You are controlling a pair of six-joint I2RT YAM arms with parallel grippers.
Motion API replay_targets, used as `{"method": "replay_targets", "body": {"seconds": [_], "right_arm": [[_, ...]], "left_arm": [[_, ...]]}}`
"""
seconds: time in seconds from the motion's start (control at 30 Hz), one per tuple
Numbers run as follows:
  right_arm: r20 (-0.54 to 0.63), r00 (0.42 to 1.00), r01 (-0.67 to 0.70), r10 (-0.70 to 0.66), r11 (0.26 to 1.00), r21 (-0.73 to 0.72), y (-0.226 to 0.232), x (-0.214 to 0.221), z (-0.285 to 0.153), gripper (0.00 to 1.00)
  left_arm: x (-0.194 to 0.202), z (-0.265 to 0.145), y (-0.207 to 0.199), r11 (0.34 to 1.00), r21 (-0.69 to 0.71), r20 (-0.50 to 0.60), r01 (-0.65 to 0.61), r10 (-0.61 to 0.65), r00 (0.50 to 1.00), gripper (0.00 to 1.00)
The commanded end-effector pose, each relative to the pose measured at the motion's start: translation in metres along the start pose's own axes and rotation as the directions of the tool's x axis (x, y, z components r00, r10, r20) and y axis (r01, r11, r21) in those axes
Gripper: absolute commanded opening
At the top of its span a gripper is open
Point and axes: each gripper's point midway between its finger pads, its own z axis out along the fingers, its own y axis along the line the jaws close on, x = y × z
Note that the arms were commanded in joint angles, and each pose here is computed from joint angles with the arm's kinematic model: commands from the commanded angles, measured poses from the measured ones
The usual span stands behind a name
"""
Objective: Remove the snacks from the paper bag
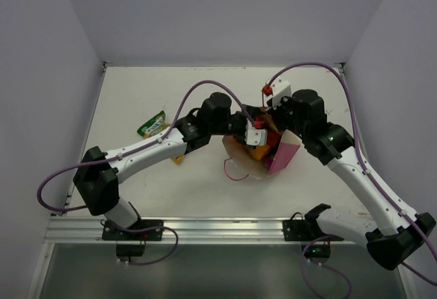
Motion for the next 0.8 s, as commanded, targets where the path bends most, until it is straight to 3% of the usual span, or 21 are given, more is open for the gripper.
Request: {"method": "replay_targets", "body": {"seconds": [0.0,0.17,0.27,0.37,0.4,0.47,0.57,0.77], "right_arm": [[0.168,0.986,-0.007,0.010,1.000,-0.022,-0.001,-0.052,-0.012,0.00],[0.186,0.983,-0.008,0.012,1.000,-0.024,-0.001,-0.055,-0.015,0.00],[0.180,0.984,-0.010,0.014,1.000,-0.021,-0.001,-0.052,-0.014,0.00],[0.179,0.984,-0.014,0.017,1.000,-0.017,-0.001,-0.050,-0.014,0.00],[0.181,0.983,-0.016,0.017,1.000,-0.006,-0.003,-0.049,-0.014,0.00],[0.188,0.982,-0.017,0.016,1.000,0.002,-0.004,-0.048,-0.015,0.00],[0.186,0.982,-0.020,0.015,1.000,0.023,-0.008,-0.046,-0.014,0.00],[0.146,0.989,-0.026,0.008,0.992,0.121,-0.024,-0.035,-0.007,0.00]], "left_arm": [[-0.008,0.013,0.023,0.994,-0.037,0.016,-0.105,0.105,0.994,0.69],[0.008,0.035,0.027,0.993,-0.022,-0.015,-0.112,0.112,0.994,0.65],[0.016,0.044,0.030,0.993,-0.025,-0.022,-0.115,0.114,0.993,0.56],[0.020,0.050,0.026,0.995,-0.002,-0.021,-0.105,0.104,0.994,0.34],[0.019,0.051,0.026,0.995,-0.001,-0.017,-0.101,0.101,0.995,0.19],[0.021,0.050,0.022,0.995,0.007,-0.018,-0.097,0.097,0.995,0.00],[0.022,0.040,0.014,0.996,0.031,-0.038,-0.082,0.083,0.996,0.00],[-0.031,-0.007,0.037,0.990,-0.063,0.018,-0.130,0.131,0.991,0.00]]}}
